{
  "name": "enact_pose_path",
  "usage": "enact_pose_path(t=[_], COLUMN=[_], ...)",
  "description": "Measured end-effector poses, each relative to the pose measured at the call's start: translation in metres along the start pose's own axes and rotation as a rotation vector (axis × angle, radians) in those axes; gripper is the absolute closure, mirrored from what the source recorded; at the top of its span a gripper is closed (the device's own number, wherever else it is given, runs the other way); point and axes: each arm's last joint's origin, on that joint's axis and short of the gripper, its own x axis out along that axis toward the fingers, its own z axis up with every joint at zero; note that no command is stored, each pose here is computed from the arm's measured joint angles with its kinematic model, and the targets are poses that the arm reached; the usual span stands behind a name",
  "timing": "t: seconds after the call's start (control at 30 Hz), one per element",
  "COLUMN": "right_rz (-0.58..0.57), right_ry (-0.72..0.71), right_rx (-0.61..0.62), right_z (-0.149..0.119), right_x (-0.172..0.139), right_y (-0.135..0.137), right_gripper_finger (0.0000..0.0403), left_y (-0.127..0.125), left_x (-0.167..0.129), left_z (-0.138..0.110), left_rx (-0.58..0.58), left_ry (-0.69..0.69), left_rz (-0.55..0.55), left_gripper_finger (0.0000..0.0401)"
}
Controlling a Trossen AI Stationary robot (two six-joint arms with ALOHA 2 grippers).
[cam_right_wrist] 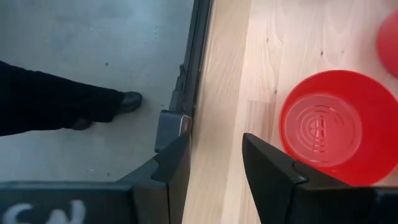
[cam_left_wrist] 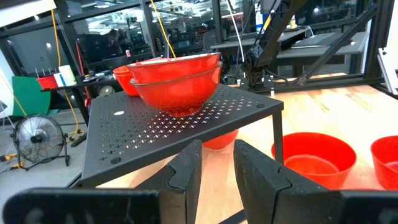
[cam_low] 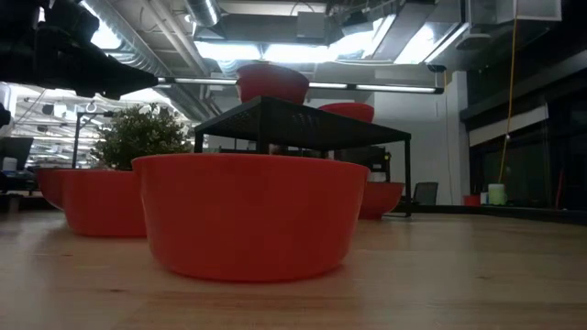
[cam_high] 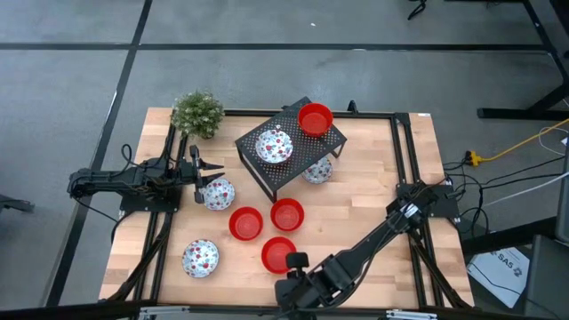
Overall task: Pick & Place Mini bowls
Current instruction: Stack the red bowl on the red bowl on the shelf
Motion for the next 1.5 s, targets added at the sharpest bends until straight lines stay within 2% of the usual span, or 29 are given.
enact_pose_path(t=[0.27,0.97,1.17,1.3,1.5], right_rz=[-0.057,-0.060,-0.098,-0.100,-0.141], right_ry=[-0.028,-0.028,-0.047,-0.045,-0.011], right_rx=[-0.020,-0.047,-0.046,-0.046,-0.057], right_z=[0.002,0.002,0.003,0.000,-0.015], right_x=[0.001,0.001,0.000,0.009,0.039], right_y=[-0.005,-0.005,-0.006,-0.006,-0.010], right_gripper_finger=[0.0257,0.0257,0.0257,0.0257,0.0257], left_y=[0.000,0.000,0.000,0.000,0.000], left_x=[0.000,0.000,0.000,0.000,0.000], left_z=[0.000,0.000,0.000,0.000,0.000], left_rx=[0.000,0.000,0.000,0.000,0.000], left_ry=[0.000,0.000,0.000,-0.001,0.000], left_rz=[0.000,0.000,0.000,0.000,0.000], left_gripper_finger=[0.0313,0.0313,0.0313,0.0313,0.0313])
